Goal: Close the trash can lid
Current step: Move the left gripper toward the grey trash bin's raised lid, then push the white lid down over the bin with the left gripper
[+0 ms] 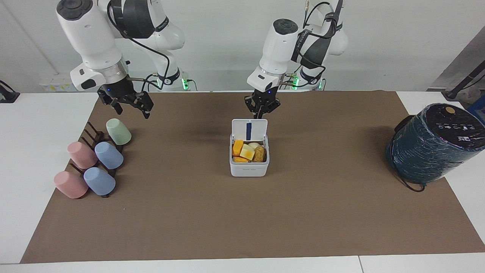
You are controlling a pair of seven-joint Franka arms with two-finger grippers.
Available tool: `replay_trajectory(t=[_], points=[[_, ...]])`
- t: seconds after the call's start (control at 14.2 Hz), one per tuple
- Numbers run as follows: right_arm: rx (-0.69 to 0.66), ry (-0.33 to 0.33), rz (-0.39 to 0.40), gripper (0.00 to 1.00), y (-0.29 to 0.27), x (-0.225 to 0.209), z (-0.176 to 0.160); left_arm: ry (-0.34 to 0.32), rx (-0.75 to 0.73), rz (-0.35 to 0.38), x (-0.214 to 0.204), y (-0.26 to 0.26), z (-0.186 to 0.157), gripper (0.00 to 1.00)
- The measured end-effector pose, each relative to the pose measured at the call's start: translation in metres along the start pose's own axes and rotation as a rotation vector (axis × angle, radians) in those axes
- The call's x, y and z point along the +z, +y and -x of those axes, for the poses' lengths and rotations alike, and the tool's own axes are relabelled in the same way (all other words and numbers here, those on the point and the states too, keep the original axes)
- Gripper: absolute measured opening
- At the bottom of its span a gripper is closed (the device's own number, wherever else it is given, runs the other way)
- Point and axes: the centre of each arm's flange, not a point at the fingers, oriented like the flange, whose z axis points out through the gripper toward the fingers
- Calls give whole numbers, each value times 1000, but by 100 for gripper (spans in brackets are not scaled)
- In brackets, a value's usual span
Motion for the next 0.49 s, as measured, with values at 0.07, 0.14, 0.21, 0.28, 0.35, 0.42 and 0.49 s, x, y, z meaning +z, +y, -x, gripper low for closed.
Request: replay_trajectory(t=[0.07, 0.14, 0.21, 0.28, 0.35, 0.42, 0.49], points=[[0, 0, 0, 100, 0, 0, 0, 18, -13, 24, 3, 1, -5, 14], [0, 0, 0, 100, 0, 0, 0, 36, -23, 44, 8, 2, -9, 14], [0, 0, 0, 100, 0, 0, 0, 50, -29, 56, 14, 3, -13, 11], [0, 0, 0, 100, 0, 0, 0, 63, -35, 67, 21, 3, -17, 11], [0, 0, 0, 100, 0, 0, 0, 73, -40, 73, 24, 3, -20, 4], [0, 0, 0, 100, 0, 0, 0, 83, -45, 80, 25, 2, -23, 4], [0, 0, 0, 100, 0, 0, 0, 94, -49, 86, 25, 1, -25, 1]])
